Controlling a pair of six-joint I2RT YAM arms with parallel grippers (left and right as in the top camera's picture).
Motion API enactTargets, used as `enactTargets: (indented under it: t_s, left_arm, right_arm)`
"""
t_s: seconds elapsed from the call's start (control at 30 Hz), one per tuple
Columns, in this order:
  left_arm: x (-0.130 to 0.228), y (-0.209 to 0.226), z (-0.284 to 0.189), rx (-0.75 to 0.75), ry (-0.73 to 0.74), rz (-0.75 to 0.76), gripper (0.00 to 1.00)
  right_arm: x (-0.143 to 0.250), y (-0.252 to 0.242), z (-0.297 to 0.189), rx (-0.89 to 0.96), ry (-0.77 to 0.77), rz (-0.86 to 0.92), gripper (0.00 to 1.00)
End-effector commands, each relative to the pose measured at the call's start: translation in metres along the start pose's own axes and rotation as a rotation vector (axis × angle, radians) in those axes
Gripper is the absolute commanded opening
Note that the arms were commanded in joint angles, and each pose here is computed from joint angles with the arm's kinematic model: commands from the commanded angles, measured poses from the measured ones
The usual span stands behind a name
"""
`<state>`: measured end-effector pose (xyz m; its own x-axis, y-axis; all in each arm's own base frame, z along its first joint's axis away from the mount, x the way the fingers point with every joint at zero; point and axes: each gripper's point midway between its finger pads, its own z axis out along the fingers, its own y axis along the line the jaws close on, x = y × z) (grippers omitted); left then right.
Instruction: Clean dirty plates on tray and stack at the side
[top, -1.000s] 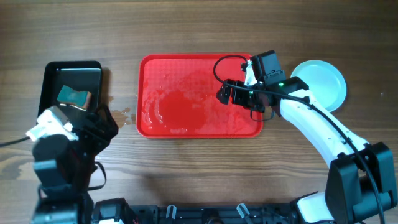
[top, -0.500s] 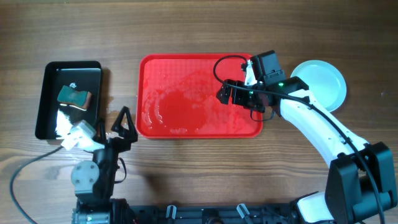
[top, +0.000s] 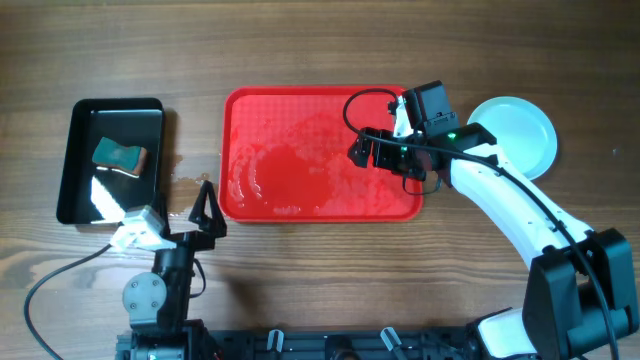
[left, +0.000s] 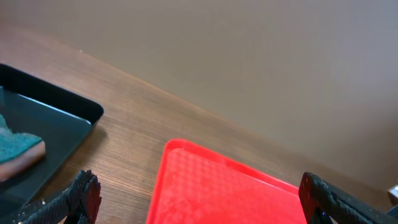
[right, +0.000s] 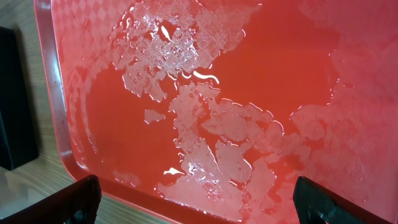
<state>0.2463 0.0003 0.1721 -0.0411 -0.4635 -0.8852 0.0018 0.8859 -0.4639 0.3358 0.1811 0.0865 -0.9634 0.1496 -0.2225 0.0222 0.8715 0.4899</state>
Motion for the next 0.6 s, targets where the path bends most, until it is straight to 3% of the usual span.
enactTargets:
  t_s: [0.0,0.57]
  left_arm:
    - [0.0111,0.0071,0.0003,-0.022,0.022,0.054,1.0]
    - [0.0125,0.0077,0.0002,-0.024,0.028,0.066,1.0]
  right_arm:
    - [-0.0002,-0.0031,0.0011,0.011,-0.003,-0.009,1.0]
    - [-0.0002,-0.0031,0.0011,0.011,-0.003,-0.009,1.0]
